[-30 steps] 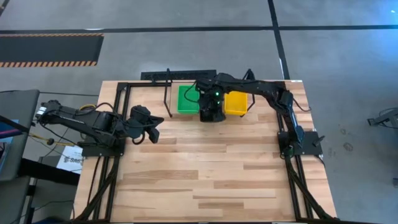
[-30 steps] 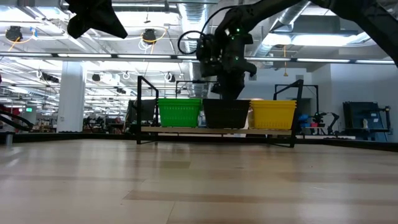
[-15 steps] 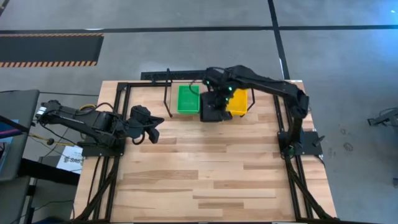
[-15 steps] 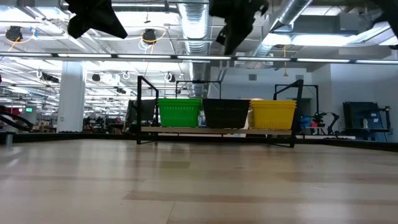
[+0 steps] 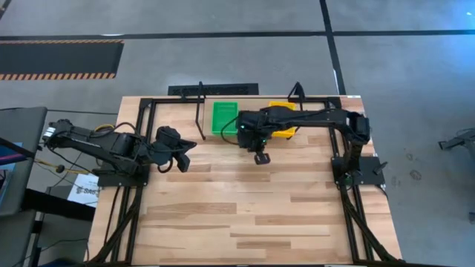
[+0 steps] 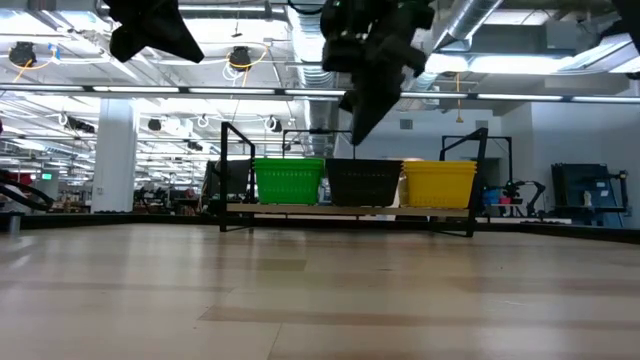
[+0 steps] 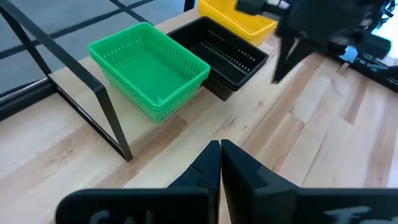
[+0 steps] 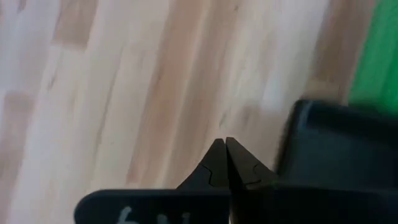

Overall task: Stack baskets on shelf by color
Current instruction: Adjust the stacked black bins on the shelf

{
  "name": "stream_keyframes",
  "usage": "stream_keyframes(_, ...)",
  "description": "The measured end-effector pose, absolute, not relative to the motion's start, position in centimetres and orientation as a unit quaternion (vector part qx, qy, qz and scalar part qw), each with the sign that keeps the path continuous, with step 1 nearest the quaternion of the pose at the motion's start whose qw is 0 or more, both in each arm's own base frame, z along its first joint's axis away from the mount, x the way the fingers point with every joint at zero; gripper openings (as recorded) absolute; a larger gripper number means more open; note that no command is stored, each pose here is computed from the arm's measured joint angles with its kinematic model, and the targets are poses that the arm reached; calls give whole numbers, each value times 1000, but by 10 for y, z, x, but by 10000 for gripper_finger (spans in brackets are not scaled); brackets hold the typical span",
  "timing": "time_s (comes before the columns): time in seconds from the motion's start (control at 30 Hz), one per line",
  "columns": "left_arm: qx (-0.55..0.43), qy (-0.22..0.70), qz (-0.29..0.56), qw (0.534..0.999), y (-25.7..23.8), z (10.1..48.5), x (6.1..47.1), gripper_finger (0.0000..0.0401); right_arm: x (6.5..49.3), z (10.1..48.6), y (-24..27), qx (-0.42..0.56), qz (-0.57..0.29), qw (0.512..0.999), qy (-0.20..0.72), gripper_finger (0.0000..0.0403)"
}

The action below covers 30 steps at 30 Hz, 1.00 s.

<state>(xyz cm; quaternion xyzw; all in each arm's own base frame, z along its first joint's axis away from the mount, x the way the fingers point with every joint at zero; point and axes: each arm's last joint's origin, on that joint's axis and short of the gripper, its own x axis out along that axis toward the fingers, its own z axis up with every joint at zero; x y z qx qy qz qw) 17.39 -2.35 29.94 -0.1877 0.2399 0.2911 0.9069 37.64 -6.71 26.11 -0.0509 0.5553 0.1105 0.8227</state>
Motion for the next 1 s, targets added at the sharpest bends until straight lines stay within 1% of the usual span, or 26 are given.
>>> stream_keyframes(0.17,-193,243,285,907,-24,299,174,0,381,257,-79,-41,90,832,546,0)
stream_keyframes(0.23,-194,243,285,907,-24,299,174,0,380,252,-81,-33,87,825,557,0)
stream_keyframes(0.37,-195,243,285,906,-24,299,174,0,383,255,-69,-43,99,829,549,0)
stream_keyframes(0.53,-191,238,293,906,-23,299,174,0,384,254,-45,-45,134,819,556,0)
stream_keyframes(0.63,-189,236,297,906,-23,300,174,0,384,245,-36,-58,147,815,557,0)
stream_keyframes(0.87,-187,237,296,906,-23,300,174,0,373,223,-66,-47,110,804,582,0)
stream_keyframes(1.0,-188,237,296,906,-23,299,174,0,373,220,-84,-47,93,817,567,0)
